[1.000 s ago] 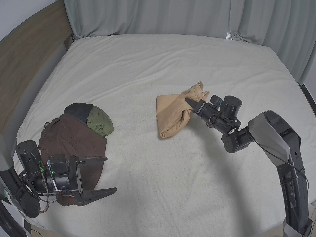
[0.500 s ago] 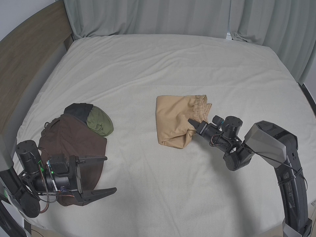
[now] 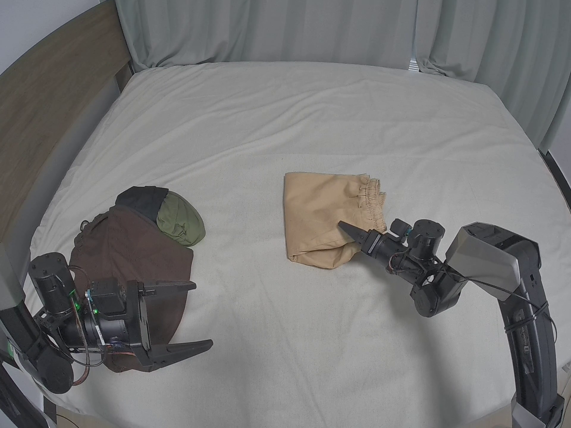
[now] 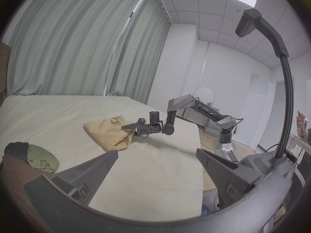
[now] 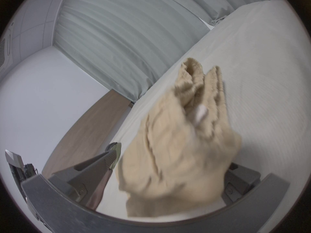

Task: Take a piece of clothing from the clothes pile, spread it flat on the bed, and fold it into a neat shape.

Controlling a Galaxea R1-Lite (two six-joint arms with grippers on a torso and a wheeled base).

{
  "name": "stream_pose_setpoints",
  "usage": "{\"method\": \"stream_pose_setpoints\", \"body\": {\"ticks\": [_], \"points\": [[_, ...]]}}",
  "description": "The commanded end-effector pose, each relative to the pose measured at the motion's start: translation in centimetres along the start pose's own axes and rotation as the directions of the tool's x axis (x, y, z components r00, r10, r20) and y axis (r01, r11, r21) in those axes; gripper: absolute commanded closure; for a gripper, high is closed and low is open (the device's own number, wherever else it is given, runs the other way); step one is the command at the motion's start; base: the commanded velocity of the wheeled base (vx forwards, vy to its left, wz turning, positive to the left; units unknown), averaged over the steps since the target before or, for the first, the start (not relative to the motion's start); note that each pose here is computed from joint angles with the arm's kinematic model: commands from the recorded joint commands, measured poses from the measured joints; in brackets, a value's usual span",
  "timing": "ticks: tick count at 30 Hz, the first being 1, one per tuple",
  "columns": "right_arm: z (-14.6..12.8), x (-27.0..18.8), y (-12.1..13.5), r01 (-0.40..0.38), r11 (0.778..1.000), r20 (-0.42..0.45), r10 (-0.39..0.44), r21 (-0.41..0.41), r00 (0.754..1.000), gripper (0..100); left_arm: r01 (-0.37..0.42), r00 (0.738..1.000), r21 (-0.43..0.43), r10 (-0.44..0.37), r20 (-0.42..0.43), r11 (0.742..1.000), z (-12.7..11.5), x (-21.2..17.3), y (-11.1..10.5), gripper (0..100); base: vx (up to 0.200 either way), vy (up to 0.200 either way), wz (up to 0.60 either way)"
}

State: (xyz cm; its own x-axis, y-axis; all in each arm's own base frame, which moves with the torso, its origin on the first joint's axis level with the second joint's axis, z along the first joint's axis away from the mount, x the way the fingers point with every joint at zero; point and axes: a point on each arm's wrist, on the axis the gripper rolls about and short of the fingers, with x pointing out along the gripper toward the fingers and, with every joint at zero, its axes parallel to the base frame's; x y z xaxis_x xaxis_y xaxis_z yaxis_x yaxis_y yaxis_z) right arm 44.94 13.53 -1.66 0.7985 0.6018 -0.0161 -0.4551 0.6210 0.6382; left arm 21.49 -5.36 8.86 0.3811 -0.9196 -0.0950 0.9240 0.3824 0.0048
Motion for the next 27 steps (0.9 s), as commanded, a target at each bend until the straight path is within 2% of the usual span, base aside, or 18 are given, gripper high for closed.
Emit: {"method": "stream_pose_setpoints", "body": {"ticks": [1,3,5,8,13,17,21,22,23,27], "points": [[-1.2,-2.1,0.3,0.035,0.999,-0.054,-0.037,-0.036,0.998,0,0.001,1.0,0.002,-0.001,0.001,1.0,0.0,0.0,0.0,0,0.0,0.0,0.0],[-2.4,-4.0,1.0,0.055,0.996,-0.109,-0.062,-0.065,0.992,0,-0.001,1.0,0.004,0.001,0.003,1.0,0.1,0.0,0.1,0,0.0,0.0,0.0],[-2.7,-4.4,1.4,0.052,0.996,-0.12,-0.06,-0.068,0.991,0,0.001,1.0,0.006,-0.001,0.004,1.0,0.1,0.1,0.1,0,0.0,0.0,0.0],[-4.5,-6.0,4.5,0.009,0.998,-0.183,-0.021,-0.067,0.983,0,-0.002,1.0,0.006,0.002,0.004,1.0,0.1,0.0,0.1,0,0.0,0.0,0.0],[-4.5,-6.7,8.9,-0.087,0.994,-0.201,0.071,-0.073,0.977,0,-0.005,1.0,0.004,0.005,0.003,1.0,0.0,0.0,0.2,0,0.0,0.0,0.0],[-3.0,-6.8,12.0,-0.172,0.982,-0.178,0.157,-0.075,0.971,0,0.0,1.0,0.002,0.0,0.001,1.0,0.0,0.1,0.1,0,0.0,0.0,0.0],[-0.7,-6.1,13.2,-0.245,0.968,-0.128,0.237,-0.05,0.963,0,0.001,1.0,0.003,-0.001,0.002,1.0,0.0,0.1,0.1,0,0.0,0.0,0.0],[-0.6,-6.1,13.2,-0.245,0.968,-0.125,0.238,-0.05,0.963,0,-0.001,1.0,0.004,0.001,0.003,1.0,0.0,0.1,0.1,0,0.0,0.0,0.0],[0.6,-5.1,13.1,-0.264,0.962,-0.076,0.259,-0.063,0.963,0,-0.001,1.0,0.003,0.001,0.002,1.0,0.0,0.1,0.1,0,0.0,0.0,0.0],[2.9,-3.7,11.4,-0.25,0.964,0.004,0.251,-0.096,0.968,0,0.002,1.0,-0.002,-0.002,-0.001,1.0,-0.1,0.1,0.2,0,0.0,0.0,0.0]]}}
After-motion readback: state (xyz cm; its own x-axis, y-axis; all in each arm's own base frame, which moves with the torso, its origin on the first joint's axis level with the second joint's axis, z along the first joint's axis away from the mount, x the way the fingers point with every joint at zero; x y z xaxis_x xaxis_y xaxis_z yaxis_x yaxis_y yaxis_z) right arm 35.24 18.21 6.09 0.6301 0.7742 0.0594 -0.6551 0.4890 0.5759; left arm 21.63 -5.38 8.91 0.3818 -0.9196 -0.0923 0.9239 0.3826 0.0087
